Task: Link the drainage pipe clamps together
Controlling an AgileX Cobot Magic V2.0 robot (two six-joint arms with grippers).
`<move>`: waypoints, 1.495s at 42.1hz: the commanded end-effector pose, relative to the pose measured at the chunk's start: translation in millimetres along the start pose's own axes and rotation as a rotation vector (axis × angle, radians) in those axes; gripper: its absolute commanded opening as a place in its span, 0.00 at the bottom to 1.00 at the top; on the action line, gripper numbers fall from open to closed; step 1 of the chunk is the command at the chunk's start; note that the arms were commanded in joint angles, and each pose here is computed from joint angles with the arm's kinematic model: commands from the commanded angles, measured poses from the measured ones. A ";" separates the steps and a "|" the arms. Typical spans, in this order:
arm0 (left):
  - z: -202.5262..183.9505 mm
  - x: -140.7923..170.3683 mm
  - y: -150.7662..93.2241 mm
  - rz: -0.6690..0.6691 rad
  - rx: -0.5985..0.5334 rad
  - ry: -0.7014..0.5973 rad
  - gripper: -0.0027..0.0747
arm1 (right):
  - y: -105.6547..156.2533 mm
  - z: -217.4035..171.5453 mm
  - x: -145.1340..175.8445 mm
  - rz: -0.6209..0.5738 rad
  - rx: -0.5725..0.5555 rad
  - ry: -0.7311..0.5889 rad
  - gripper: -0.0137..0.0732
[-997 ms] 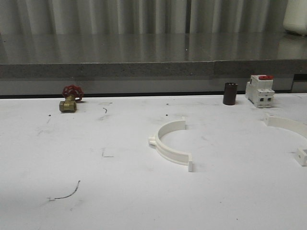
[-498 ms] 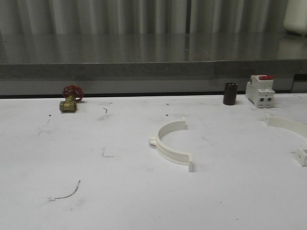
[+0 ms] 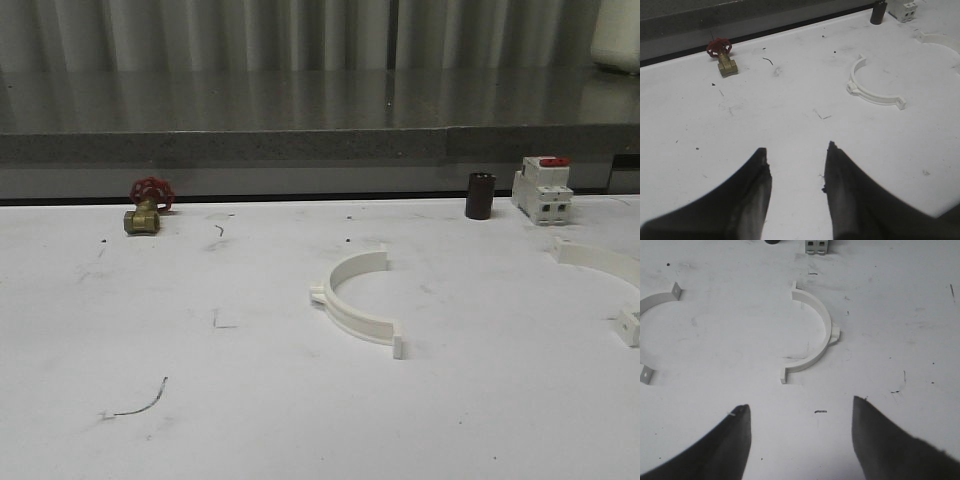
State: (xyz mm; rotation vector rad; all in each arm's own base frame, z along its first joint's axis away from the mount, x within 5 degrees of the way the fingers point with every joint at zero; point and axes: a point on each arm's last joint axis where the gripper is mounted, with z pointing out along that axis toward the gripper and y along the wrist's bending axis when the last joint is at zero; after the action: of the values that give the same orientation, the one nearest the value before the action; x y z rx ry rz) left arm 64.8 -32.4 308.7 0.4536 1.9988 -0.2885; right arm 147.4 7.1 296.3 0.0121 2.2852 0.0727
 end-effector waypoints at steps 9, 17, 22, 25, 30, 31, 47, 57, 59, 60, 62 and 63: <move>-2.4 -14.5 0.1 -0.015 0.000 -0.089 0.37 | -1.6 -3.3 -8.5 -0.022 0.021 0.037 0.70; -2.4 -14.5 0.1 -0.015 0.000 -0.089 0.37 | -10.6 18.0 -31.0 0.024 0.060 0.133 0.70; -2.4 -14.4 0.1 -0.015 0.000 -0.087 0.37 | -20.7 52.6 -50.1 0.088 0.073 0.230 0.70; -2.4 -14.4 0.1 -0.015 0.000 -0.087 0.37 | -29.8 76.8 -59.4 0.121 0.087 0.281 0.70; -2.4 -14.4 0.1 -0.015 0.000 -0.087 0.37 | -38.2 116.6 -70.5 0.137 0.093 0.355 0.70; -2.4 -14.4 0.1 -0.015 0.000 -0.087 0.37 | -39.2 126.1 -73.6 0.142 0.091 0.369 0.70; -2.4 -14.4 0.1 -0.015 0.000 -0.087 0.37 | -49.2 207.9 -88.9 0.103 0.067 0.462 0.70; -2.4 -14.4 0.1 -0.015 0.000 -0.087 0.37 | -47.8 233.3 -87.9 0.087 0.058 0.486 0.70; -2.4 -14.4 0.1 -0.015 0.000 -0.087 0.37 | -48.0 235.2 -86.4 0.088 0.058 0.492 0.70; -2.4 -14.4 0.1 -0.015 0.000 -0.087 0.37 | -48.1 236.3 -85.4 0.087 0.057 0.498 0.70; -2.4 -14.4 0.1 -0.015 0.000 -0.087 0.37 | -48.2 237.5 -84.3 0.085 0.057 0.503 0.70; -2.4 -14.4 0.1 -0.015 0.000 -0.087 0.37 | -48.3 238.3 -83.3 0.083 0.056 0.510 0.70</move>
State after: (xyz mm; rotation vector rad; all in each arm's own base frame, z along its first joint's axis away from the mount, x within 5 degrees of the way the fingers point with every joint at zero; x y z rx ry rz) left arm 64.7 -32.5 308.7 0.4528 1.9990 -0.2909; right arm 378.2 -32.3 177.3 0.1639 2.8756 0.0682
